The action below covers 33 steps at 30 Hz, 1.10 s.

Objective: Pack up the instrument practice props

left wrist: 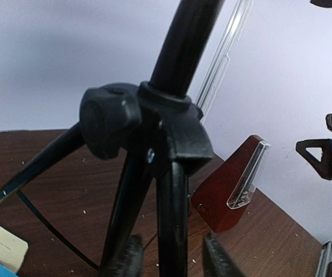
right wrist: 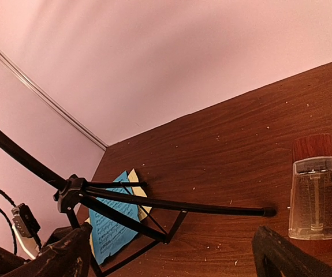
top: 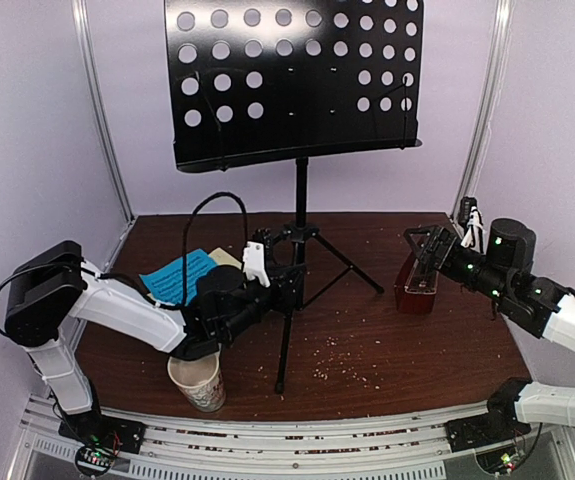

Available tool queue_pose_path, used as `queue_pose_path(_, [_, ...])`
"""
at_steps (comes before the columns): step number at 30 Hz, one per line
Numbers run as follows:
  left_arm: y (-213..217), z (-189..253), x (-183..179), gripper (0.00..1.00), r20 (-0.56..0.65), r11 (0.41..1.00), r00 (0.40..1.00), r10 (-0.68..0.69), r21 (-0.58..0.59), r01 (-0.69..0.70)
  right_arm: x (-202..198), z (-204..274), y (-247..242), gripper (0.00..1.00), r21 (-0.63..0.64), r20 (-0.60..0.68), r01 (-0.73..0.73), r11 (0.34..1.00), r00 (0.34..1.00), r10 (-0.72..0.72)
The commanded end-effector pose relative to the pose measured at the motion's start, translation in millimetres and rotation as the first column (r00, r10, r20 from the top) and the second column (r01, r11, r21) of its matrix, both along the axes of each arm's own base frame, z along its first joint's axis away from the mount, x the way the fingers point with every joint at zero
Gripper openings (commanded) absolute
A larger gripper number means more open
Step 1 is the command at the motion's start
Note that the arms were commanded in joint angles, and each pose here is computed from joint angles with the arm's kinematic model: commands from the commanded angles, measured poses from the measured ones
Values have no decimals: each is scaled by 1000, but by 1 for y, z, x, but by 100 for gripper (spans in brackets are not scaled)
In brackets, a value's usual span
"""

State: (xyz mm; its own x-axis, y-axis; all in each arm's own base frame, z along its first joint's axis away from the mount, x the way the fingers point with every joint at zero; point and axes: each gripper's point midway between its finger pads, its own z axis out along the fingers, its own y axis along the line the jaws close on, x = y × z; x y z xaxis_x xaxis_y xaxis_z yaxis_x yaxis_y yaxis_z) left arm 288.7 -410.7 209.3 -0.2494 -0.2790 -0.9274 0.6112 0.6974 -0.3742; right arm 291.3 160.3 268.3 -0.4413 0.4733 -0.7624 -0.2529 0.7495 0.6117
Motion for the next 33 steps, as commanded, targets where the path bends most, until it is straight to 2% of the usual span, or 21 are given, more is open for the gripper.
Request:
queue_pose_path(1, [12,51,-3,64,166,1000,986,4,-30,1,0,7,1,100,16,28,-8,1000,1000,8])
queue_pose_path(2, [15,56,-5,71,195,1000,981,-1,-11,3,0,8,0,100,15,31,-7,1000,1000,7])
queue_pose_path(4, [22,65,-9,80,238,999,971,-22,30,16,0,9,0,100,12,35,-6,1000,999,5])
queue_pose_path(9, [57,67,-8,84,300,992,948,-101,103,73,0,11,1,100,17,47,-11,1000,999,11])
queue_pose_path(12, [75,65,-10,83,375,976,906,-198,158,148,0,10,2,100,5,51,-15,1000,999,15])
queue_pose_path(17, [86,71,-3,76,526,948,815,-243,309,83,-2,15,-1,100,-12,69,-11,1000,998,11])
queue_pose_path(20, [82,78,7,73,569,931,762,-310,344,122,-4,17,-3,100,-14,81,-10,1000,997,11])
queue_pose_path(25, [60,82,8,70,611,892,671,-421,412,185,-7,18,-7,100,-20,85,0,1000,996,2])
queue_pose_path(33, [34,74,16,59,575,846,635,-516,457,273,-8,17,-11,100,-32,83,20,999,996,-17])
